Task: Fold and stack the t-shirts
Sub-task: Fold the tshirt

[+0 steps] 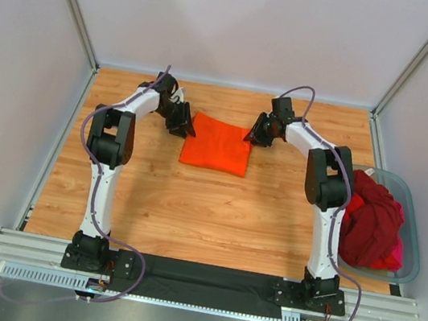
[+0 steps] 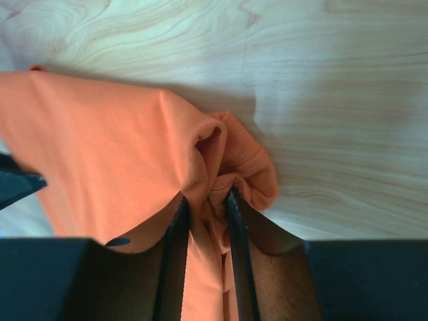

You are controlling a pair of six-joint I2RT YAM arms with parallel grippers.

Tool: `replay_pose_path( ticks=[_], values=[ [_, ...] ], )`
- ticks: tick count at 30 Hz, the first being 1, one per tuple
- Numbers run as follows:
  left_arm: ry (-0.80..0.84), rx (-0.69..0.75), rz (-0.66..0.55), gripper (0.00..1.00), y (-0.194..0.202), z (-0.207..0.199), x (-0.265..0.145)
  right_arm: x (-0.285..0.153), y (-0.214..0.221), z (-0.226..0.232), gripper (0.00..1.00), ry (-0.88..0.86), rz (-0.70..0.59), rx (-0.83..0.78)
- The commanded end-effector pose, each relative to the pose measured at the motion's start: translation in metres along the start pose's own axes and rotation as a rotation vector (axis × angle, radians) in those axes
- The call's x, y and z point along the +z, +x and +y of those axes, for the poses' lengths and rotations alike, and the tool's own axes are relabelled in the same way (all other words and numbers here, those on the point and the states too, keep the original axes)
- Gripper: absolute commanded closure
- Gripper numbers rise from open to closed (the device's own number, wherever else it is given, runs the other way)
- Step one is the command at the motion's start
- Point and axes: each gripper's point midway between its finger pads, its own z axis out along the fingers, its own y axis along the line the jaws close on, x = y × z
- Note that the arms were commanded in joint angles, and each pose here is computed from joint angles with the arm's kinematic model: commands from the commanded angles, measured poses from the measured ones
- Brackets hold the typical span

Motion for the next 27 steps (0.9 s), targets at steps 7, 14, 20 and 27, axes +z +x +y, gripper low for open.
replay_pose_path(
  ticks=[7, 14, 20, 27],
  values=[
    [-0.036, 0.014, 0.013, 0.54, 0.004, 0.007, -0.004, -0.014, -0.014, 0.026, 0.77, -0.276, -0.005, 0.004],
    [0.010, -0.021, 0.001, 0.55, -0.008, -0.003, -0.006, -0.007, -0.016, 0.026, 0.77, -0.339, 0.013, -0.001],
    [0.027, 0.014, -0.195, 0.55, -0.048, -0.036, -0.047, 0.005, -0.009, 0.017, 0.83, -0.323, 0.035, 0.000],
    [0.229, 0.018, -0.259, 0.60, -0.073, -0.077, -0.045, 0.007, -0.003, 0.009, 0.86, -0.301, 0.044, -0.014]
  ],
)
